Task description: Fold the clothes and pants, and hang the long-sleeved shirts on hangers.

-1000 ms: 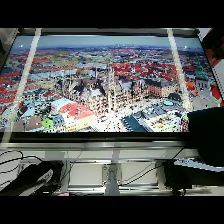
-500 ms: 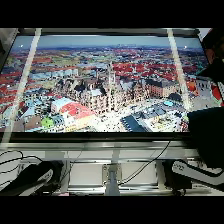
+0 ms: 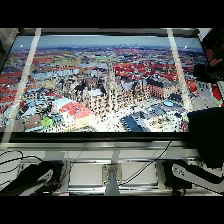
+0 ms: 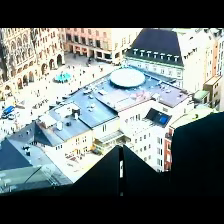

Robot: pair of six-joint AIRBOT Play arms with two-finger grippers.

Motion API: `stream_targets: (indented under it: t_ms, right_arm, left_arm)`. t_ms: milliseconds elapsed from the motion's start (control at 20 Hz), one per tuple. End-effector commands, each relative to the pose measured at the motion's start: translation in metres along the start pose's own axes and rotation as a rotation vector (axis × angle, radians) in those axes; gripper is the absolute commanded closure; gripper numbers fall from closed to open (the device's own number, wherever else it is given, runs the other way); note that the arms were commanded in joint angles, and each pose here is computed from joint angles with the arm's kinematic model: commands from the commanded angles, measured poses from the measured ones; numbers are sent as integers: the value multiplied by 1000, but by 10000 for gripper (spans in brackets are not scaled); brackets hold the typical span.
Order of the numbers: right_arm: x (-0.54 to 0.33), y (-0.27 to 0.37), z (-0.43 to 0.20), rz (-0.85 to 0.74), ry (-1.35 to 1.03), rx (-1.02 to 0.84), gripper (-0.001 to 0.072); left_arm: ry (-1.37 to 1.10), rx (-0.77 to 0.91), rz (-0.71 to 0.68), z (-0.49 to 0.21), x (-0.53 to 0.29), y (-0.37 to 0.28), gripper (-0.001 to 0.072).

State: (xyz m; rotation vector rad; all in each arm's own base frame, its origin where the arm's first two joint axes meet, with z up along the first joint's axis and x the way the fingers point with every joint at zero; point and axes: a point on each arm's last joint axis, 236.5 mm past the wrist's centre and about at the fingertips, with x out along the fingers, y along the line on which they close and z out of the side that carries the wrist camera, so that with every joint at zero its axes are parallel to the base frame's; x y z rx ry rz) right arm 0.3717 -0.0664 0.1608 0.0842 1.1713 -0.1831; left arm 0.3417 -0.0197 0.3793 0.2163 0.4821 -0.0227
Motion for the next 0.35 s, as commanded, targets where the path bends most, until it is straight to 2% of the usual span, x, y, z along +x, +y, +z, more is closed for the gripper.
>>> stream_targets:
  t_ms: [0, 300]
  right_arm:
    - [-2, -5, 19, -29, -82, 15, 669]
    - [-2, -5, 21, -29, -91, 15, 669]
  left_arm:
    - [0, -1, 1, 0, 0, 0, 686]
    - [0, 0, 1, 0, 0, 0, 686]
